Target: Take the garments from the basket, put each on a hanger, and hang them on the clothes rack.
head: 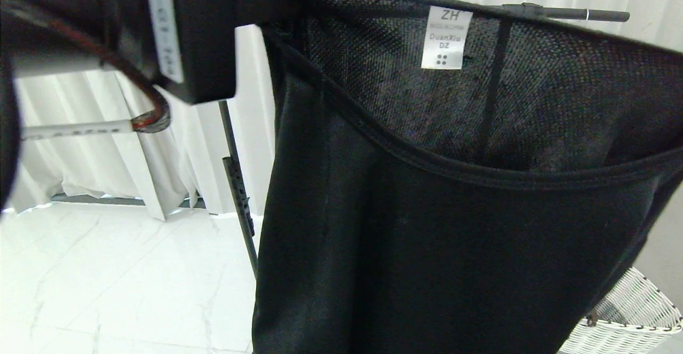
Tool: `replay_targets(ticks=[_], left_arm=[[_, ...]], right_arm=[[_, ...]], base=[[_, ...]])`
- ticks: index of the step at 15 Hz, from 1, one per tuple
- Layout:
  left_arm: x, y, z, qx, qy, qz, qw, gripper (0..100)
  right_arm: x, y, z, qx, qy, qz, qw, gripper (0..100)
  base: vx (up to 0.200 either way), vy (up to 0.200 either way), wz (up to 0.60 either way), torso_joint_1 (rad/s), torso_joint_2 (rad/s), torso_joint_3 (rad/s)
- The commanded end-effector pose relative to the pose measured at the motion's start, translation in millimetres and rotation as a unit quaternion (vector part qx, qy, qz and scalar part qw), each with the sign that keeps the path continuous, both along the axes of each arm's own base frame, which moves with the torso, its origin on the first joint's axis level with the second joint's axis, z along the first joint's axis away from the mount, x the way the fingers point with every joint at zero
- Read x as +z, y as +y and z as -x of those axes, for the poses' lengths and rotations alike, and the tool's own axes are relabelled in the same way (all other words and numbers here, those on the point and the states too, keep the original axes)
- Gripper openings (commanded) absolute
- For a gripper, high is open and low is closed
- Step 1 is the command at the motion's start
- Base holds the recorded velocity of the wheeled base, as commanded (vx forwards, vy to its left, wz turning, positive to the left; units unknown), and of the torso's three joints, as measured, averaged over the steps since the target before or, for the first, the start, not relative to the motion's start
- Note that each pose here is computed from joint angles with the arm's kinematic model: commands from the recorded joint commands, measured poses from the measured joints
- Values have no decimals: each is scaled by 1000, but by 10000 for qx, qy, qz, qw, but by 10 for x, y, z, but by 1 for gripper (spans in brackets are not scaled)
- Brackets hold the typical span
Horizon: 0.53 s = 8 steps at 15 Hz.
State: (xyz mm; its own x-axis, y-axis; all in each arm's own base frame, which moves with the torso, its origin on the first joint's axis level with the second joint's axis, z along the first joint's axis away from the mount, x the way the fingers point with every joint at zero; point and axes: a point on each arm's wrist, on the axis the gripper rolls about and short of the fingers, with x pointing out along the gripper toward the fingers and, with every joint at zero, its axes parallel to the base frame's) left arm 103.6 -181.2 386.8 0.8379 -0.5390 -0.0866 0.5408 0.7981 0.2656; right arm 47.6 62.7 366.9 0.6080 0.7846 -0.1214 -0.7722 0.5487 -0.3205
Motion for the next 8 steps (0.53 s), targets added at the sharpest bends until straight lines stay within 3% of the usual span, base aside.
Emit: replay_targets(ticks=[1, 4, 8], left_arm=[[-29, -242, -119, 46, 15, -49, 10000, 0], [-10, -316, -157, 46, 5, -28, 10000, 0], [-8, -299, -148, 48, 14, -2, 10000, 0]], right_arm=[[-19, -193, 175, 423, 50, -21, 9991, 0], [-119, -151, 233, 1248, 363, 345, 9909, 0], [-108, 41, 148, 1378, 386, 405, 9889, 0]], base=[[0, 0, 0, 0, 0, 0], [0, 0, 0, 0, 0, 0], [0, 0, 0, 0, 0, 0]])
